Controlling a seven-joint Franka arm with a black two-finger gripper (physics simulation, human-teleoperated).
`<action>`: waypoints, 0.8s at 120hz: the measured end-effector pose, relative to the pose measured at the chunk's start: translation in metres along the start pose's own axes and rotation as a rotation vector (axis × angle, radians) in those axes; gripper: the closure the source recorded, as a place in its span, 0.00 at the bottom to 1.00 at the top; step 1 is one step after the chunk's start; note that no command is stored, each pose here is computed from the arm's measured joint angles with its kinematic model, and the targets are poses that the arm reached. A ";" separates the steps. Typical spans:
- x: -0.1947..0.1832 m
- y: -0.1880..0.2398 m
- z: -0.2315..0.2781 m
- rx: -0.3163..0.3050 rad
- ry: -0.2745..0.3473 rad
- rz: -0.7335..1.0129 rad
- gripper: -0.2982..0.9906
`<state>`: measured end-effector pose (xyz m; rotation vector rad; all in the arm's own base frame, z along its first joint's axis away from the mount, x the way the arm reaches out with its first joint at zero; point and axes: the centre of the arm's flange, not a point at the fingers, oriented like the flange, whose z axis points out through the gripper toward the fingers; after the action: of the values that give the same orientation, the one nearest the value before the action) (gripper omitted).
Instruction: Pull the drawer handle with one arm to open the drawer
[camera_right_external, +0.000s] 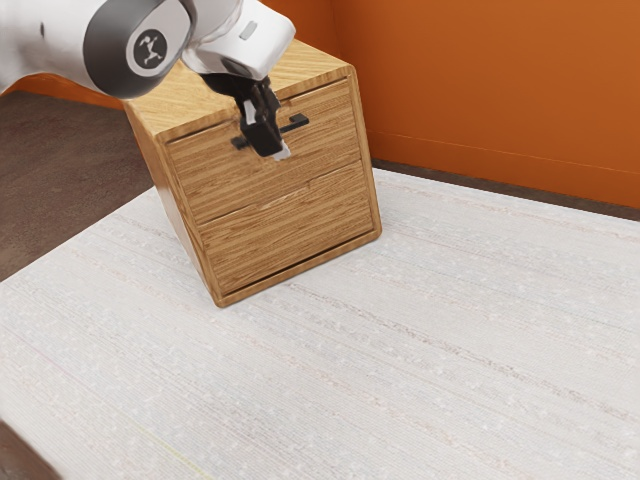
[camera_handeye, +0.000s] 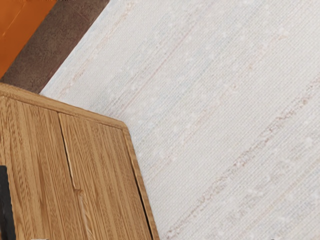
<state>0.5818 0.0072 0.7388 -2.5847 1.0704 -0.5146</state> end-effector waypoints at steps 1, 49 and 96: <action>0.002 -0.002 0.002 0.007 -0.003 0.008 0.31; 0.028 -0.013 0.022 0.080 -0.140 0.135 0.39; 0.028 -0.043 0.054 0.041 -0.234 -0.033 0.43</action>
<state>0.6503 0.0233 0.7133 -2.5536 0.9297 -0.2310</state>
